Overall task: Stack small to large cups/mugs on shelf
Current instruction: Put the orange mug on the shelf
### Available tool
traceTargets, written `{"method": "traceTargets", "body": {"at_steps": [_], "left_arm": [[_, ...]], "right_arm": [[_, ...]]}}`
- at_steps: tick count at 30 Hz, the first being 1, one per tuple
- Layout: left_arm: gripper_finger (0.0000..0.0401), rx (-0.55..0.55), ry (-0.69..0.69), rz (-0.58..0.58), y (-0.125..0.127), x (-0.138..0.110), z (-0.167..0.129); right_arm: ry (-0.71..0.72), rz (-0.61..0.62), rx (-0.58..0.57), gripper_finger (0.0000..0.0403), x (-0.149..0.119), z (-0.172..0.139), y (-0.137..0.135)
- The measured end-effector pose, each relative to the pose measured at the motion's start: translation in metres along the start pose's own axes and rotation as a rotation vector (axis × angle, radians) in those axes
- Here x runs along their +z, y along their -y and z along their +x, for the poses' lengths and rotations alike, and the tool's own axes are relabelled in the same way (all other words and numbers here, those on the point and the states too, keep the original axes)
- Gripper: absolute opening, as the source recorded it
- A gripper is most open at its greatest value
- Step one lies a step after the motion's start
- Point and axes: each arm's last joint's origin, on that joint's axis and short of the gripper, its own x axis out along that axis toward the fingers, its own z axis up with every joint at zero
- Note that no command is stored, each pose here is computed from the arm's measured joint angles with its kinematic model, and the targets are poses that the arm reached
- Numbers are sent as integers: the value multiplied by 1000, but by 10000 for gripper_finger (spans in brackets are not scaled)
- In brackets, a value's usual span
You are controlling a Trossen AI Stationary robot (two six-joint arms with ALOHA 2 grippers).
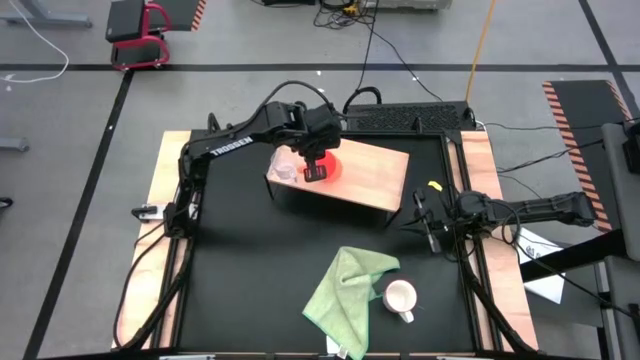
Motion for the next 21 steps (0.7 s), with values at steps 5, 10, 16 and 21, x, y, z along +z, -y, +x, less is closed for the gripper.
{"method": "traceTargets", "body": {"at_steps": [5,10,16,21], "left_arm": [[4,-19,5,-59,-5,-1,1],[4,-21,45,-188,-16,1,2],[4,-57,56,-264,-21,-1,-2],[4,-83,67,-317,-20,-4,-13]], "right_arm": [[5,-1,0,0,0,0,0],[5,-1,0,0,0,0,0],[5,-2,0,0,0,0,0],[5,-4,0,0,0,0,0]]}}
